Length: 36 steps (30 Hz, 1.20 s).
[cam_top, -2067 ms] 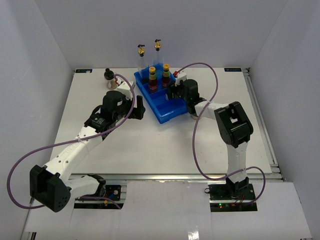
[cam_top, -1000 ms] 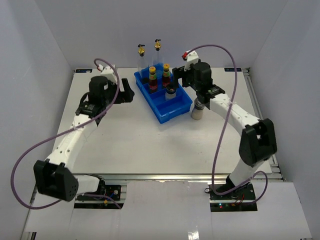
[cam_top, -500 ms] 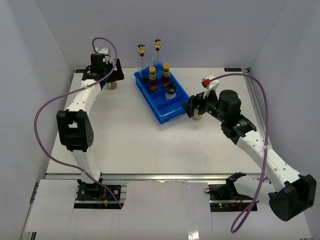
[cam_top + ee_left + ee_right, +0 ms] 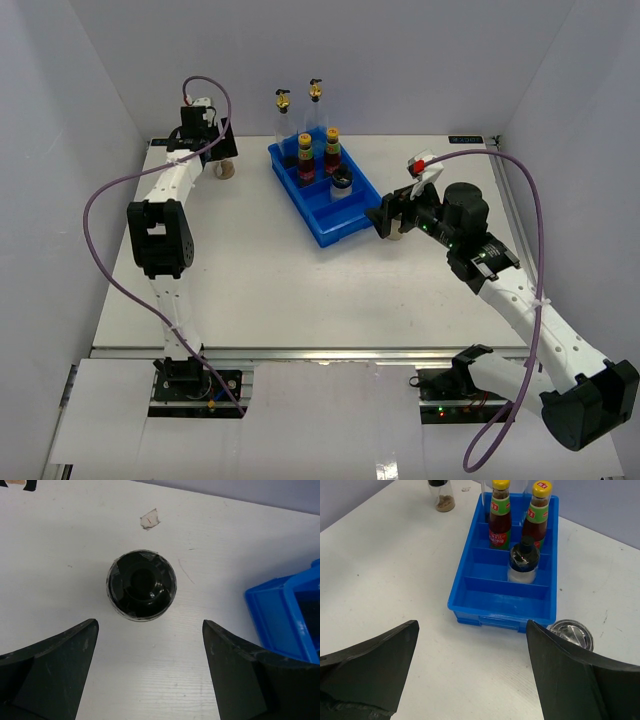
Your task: Organize the condiment bottles
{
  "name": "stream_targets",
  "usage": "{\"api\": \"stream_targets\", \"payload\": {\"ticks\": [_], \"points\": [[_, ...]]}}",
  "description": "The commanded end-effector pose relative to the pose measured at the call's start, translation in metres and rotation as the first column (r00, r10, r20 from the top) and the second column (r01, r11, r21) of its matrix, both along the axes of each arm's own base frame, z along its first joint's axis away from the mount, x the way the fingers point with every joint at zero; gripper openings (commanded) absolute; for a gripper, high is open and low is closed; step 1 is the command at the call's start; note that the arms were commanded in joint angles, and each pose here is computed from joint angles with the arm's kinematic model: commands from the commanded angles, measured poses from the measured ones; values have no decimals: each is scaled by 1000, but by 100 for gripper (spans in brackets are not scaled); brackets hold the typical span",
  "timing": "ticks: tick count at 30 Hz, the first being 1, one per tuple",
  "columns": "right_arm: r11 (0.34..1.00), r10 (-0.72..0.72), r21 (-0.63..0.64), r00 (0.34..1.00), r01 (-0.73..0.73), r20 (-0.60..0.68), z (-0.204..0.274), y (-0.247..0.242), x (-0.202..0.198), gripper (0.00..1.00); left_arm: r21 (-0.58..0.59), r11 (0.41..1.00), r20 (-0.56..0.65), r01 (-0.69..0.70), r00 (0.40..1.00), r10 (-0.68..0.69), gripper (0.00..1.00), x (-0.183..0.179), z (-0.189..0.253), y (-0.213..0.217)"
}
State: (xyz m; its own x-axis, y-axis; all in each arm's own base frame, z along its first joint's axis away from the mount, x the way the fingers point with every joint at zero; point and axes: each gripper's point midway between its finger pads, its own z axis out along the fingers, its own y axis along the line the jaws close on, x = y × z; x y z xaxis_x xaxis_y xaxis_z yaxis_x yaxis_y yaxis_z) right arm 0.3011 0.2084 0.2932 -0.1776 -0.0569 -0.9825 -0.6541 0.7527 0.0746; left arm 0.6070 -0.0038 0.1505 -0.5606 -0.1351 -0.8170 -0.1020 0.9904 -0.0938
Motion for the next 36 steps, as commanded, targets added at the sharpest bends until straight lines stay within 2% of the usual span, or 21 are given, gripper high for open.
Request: {"api": "stream_targets", "payload": {"ticks": [1, 4, 10, 13, 16, 19, 20, 21, 28, 33, 36], "points": [[1000, 23, 18, 999, -23, 27, 14, 5, -2, 95, 22, 999, 71, 26, 997, -27, 95, 21, 17, 2], [1000, 13, 10, 999, -13, 30, 18, 4, 0, 95, 58, 998, 48, 8, 999, -11, 95, 29, 1, 9], [998, 52, 35, 999, -52, 14, 15, 12, -5, 96, 97, 995, 77, 23, 997, -30, 93, 42, -12, 12], [997, 69, 43, 998, -69, 7, 14, 16, -7, 97, 109, 994, 79, 24, 996, -33, 80, 44, -15, 13], [996, 74, 42, 997, -74, 2, 12, 18, -7, 98, 103, 995, 84, 16, 996, -25, 53, 41, -11, 13], [997, 76, 33, 997, -76, -6, 9, 18, -7, 98, 98, 995, 103, 12, 994, -22, 13, 33, -1, 11], [997, 73, 31, 997, -73, -10, 8, 18, -6, 98, 100, 995, 107, 13, 994, -24, 4, 28, 5, 8], [997, 73, 32, 997, -73, -9, 8, 18, -7, 98, 104, 995, 111, 6, 994, -18, 1, 24, 11, 7], [994, 104, 45, 994, -103, -27, 7, 20, -16, 98, 108, 994, 149, 26, 988, -42, 0, -18, 69, -20], [993, 111, 50, 993, -109, -45, 2, 16, -26, 98, 85, 994, 158, 63, 985, -76, 0, -70, 91, -41], [992, 111, 58, 993, -109, -41, 5, 13, -33, 98, 85, 987, 166, 139, 974, -151, 0, -102, 99, -74]]}}
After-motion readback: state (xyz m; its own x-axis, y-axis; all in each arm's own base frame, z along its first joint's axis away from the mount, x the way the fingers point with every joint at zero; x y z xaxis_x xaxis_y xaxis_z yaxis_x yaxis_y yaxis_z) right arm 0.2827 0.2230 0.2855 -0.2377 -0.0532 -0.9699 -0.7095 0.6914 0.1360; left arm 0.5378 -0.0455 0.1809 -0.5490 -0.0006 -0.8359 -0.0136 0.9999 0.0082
